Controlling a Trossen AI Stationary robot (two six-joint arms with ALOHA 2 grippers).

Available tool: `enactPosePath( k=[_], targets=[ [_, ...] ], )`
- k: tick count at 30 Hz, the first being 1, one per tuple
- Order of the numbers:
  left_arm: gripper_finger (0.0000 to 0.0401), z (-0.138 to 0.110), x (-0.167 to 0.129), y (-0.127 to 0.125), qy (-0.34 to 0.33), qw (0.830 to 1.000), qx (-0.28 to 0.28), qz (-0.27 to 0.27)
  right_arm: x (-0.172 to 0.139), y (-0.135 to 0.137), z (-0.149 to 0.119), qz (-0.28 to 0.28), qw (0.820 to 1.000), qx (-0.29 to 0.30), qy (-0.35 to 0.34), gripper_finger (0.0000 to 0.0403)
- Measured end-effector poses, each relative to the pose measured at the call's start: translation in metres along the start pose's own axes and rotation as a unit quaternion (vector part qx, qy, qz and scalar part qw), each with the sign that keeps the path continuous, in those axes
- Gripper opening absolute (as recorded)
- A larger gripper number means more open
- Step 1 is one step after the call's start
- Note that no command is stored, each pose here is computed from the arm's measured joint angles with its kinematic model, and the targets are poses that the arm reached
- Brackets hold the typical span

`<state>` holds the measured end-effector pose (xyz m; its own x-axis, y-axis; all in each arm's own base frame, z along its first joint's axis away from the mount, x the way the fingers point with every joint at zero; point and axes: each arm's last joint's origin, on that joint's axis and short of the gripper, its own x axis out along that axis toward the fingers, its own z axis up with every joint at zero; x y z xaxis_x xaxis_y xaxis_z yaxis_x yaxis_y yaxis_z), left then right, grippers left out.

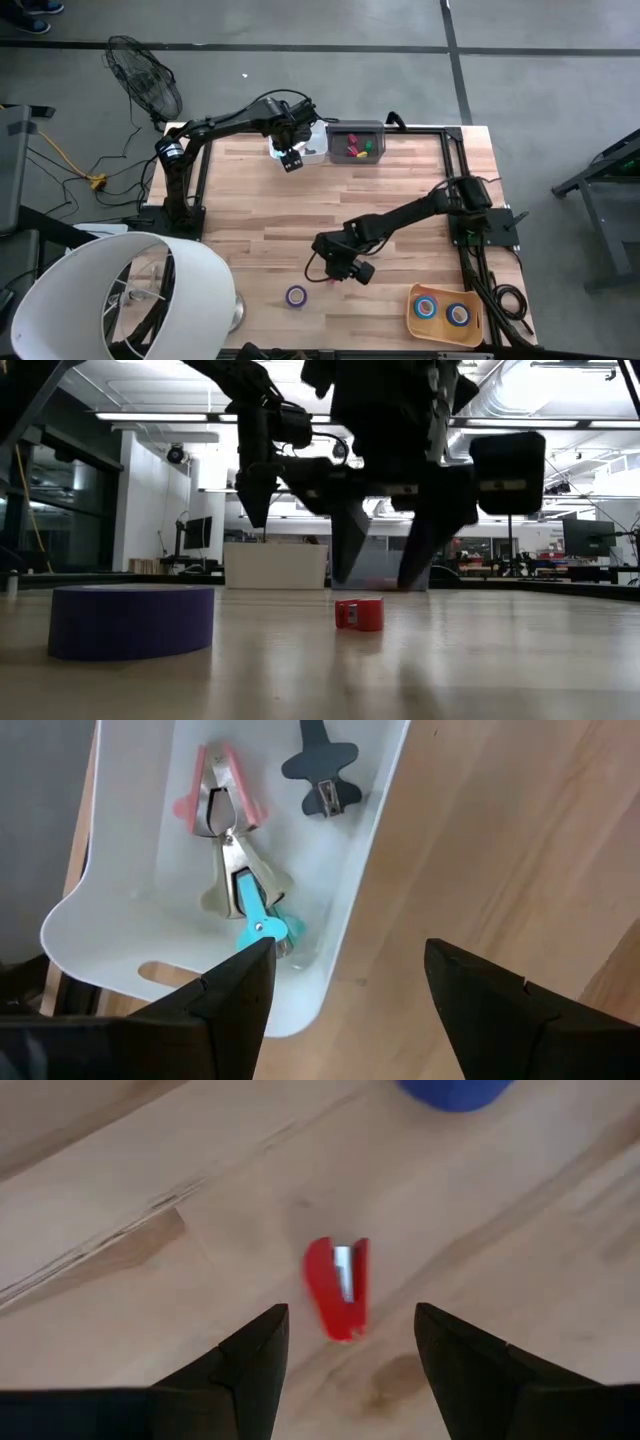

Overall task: Pick and place Stapler, Stapler remover, tape
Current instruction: Put the red stapler into the black bin

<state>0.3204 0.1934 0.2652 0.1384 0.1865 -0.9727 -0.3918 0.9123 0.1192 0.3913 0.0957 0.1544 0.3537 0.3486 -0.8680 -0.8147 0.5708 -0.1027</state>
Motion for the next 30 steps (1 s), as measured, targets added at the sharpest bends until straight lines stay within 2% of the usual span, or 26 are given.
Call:
enactPosePath(
  k=[10,30],
  targets=[
    [0.0250,0.000,0.000,0.000,-0.001,1.000,0.000,-0.005,0.010,0.005,0.005,0.005,1.000,-0.019,-0.009,0.0207],
    [0.0250,0.000,0.000,-0.001,-0.001,1.000,-0.014,-0.015,0.022,0.006,0.002,0.018,0.999,-0.040,-0.011,0.0163]
  ],
)
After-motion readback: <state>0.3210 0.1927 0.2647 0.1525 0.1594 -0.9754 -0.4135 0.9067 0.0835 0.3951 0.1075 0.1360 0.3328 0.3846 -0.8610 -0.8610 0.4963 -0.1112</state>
